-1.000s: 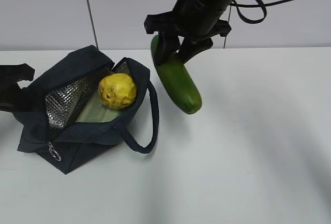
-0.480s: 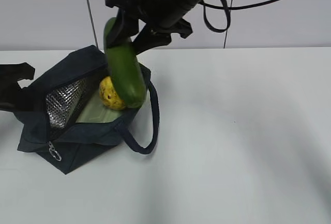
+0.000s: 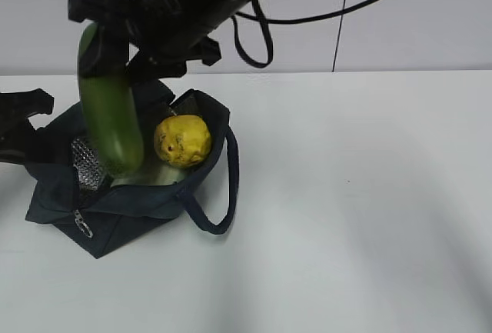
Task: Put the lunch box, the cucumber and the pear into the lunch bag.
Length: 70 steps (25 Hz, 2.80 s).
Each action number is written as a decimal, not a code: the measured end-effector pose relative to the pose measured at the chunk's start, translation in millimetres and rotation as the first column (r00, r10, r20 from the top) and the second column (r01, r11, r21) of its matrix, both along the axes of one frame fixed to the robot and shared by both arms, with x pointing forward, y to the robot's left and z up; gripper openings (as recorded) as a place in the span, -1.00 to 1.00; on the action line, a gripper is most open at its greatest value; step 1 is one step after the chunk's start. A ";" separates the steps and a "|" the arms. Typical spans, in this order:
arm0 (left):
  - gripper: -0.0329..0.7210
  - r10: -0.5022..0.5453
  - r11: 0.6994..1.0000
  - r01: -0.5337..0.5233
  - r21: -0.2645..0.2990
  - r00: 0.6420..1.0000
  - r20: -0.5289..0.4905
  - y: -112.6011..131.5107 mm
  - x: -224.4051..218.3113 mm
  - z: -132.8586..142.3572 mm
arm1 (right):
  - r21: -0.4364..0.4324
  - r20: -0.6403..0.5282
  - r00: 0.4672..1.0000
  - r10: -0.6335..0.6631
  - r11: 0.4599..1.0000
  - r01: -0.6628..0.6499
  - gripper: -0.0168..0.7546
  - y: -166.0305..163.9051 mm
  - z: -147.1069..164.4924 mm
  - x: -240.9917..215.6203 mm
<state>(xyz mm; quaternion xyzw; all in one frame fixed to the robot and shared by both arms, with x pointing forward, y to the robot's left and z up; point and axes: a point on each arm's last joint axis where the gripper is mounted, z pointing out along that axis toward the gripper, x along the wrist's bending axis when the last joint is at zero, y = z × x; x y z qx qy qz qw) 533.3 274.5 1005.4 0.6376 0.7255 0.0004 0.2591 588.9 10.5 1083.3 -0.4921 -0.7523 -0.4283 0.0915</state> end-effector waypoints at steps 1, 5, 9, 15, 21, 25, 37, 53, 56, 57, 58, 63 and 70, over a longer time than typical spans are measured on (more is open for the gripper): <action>-0.91 0.000 1.000 0.000 0.000 1.000 0.000 0.0 0.0 0.0 | -0.010 -0.014 1.000 0.010 1.000 -0.011 -0.05 5.6 -8.2 -0.8; -0.91 -0.001 1.000 0.001 -0.003 1.000 -0.004 -0.3 -0.3 0.0 | -0.032 -0.039 0.999 0.015 0.999 -0.016 -0.05 20.0 -34.3 1.6; -0.91 -0.002 1.000 0.002 -0.004 1.000 -0.006 -0.4 -0.6 -0.1 | -0.021 -0.011 1.000 -0.016 1.000 0.015 -0.05 24.1 -41.3 7.1; -0.91 -0.004 1.000 0.004 -0.005 1.000 -0.011 -0.5 -1.0 -0.2 | -0.003 0.014 0.998 -0.053 0.999 0.053 -0.05 24.2 -40.5 11.4; -0.91 -0.004 1.000 0.004 -0.006 1.000 -0.012 -0.6 -1.1 -0.2 | 0.012 -0.034 0.995 -0.097 0.995 0.097 -0.10 24.0 -40.7 11.6; -0.91 -0.005 1.000 0.005 -0.006 1.000 -0.013 -0.7 -1.1 -0.2 | -0.008 -0.004 0.995 -0.095 0.995 0.095 -0.10 21.2 -36.1 11.1; -0.91 -0.002 1.000 0.002 -0.007 1.000 -0.014 -0.7 -1.1 -0.2 | -0.070 -0.062 0.987 -0.148 0.987 0.144 -0.10 9.3 -19.9 1.5; -0.91 0.003 1.000 -0.003 -0.017 1.000 -0.012 -1.2 -0.8 0.1 | 0.002 -0.202 0.926 -0.320 0.945 0.327 -0.11 8.1 7.0 -17.0; -0.91 0.008 1.000 -0.008 -0.021 1.000 -0.009 -1.4 -0.5 0.3 | -0.004 -0.245 0.897 -0.369 0.925 0.379 -0.11 11.0 2.8 -20.0; -0.91 0.010 1.000 -0.011 -0.024 1.000 -0.007 -1.6 -0.2 0.5 | -0.010 -0.255 0.885 -0.389 0.916 0.400 -0.11 10.7 1.8 -20.0; -0.91 0.012 1.000 -0.012 -0.028 1.000 -0.007 -1.8 -0.2 0.6 | -0.019 -0.267 0.866 -0.424 0.900 0.435 -0.11 9.1 0.5 -18.8; -0.91 0.019 0.999 -0.019 -0.034 1.000 -0.002 -2.0 0.4 0.9 | -0.065 -0.284 0.782 -0.556 0.824 0.562 -0.11 1.6 -2.9 -14.2; -0.91 0.023 0.999 -0.023 -0.035 1.000 0.003 -1.9 1.0 1.2 | -0.115 -0.295 0.733 -0.613 0.784 0.610 -0.11 -3.2 -6.6 -14.0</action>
